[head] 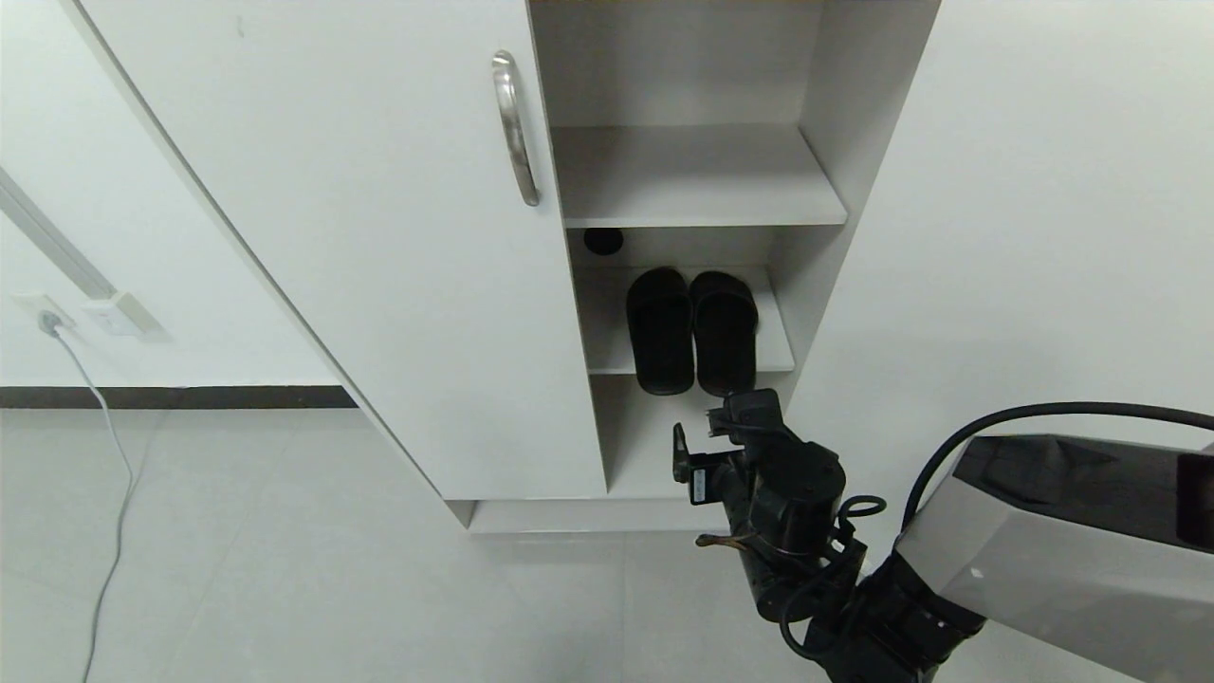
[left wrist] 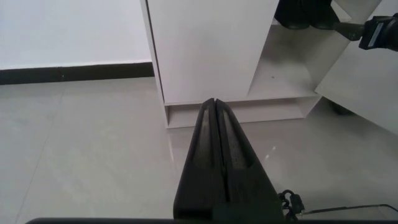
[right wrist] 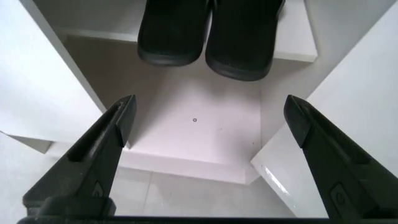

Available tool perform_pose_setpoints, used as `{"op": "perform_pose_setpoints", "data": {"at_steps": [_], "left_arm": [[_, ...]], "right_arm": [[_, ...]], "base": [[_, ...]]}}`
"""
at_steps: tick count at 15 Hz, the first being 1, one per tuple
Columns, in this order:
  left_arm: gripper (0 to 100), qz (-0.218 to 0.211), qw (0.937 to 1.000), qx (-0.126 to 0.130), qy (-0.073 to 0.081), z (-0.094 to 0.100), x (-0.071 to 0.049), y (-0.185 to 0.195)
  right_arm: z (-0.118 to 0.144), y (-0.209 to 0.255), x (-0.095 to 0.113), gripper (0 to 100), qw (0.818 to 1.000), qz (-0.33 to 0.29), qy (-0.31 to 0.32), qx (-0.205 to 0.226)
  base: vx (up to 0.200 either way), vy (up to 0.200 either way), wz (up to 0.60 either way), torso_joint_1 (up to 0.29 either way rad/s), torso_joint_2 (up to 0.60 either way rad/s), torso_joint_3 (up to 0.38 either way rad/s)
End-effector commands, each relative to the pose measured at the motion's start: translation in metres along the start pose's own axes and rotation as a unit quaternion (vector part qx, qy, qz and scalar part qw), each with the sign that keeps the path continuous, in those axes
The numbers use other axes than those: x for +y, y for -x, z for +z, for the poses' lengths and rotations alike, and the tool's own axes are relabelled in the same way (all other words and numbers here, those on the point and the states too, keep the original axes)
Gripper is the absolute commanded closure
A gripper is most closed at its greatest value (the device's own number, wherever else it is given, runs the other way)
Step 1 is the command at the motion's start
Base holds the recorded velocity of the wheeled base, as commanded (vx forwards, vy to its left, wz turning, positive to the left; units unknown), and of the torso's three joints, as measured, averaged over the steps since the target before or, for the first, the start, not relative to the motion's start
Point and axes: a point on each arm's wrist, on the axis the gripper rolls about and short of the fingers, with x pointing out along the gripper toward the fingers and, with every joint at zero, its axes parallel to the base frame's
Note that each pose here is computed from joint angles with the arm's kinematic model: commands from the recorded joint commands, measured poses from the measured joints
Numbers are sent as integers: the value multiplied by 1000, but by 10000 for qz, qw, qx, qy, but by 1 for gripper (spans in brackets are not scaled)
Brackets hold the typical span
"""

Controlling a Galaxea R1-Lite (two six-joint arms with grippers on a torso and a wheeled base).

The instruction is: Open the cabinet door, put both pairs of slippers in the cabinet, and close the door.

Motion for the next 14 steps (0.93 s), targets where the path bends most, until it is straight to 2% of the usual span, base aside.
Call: {"op": "perform_pose_setpoints", "data": {"at_steps": [1, 7, 14], "left_arm": [[100, -3, 10000, 5, -1, 0, 0, 0], [100, -3, 10000, 5, -1, 0, 0, 0], [100, -3, 10000, 5, -1, 0, 0, 0]], "right_arm": [[-1, 2, 0, 0, 10000, 11, 25, 27], [-2, 3, 1, 0, 10000, 42, 34, 38], [-2, 3, 0, 0, 10000, 27, 34, 39]], "base": [[0, 0, 0, 0, 0, 0], [0, 0, 0, 0, 0, 0], [0, 0, 0, 3, 0, 168]]}}
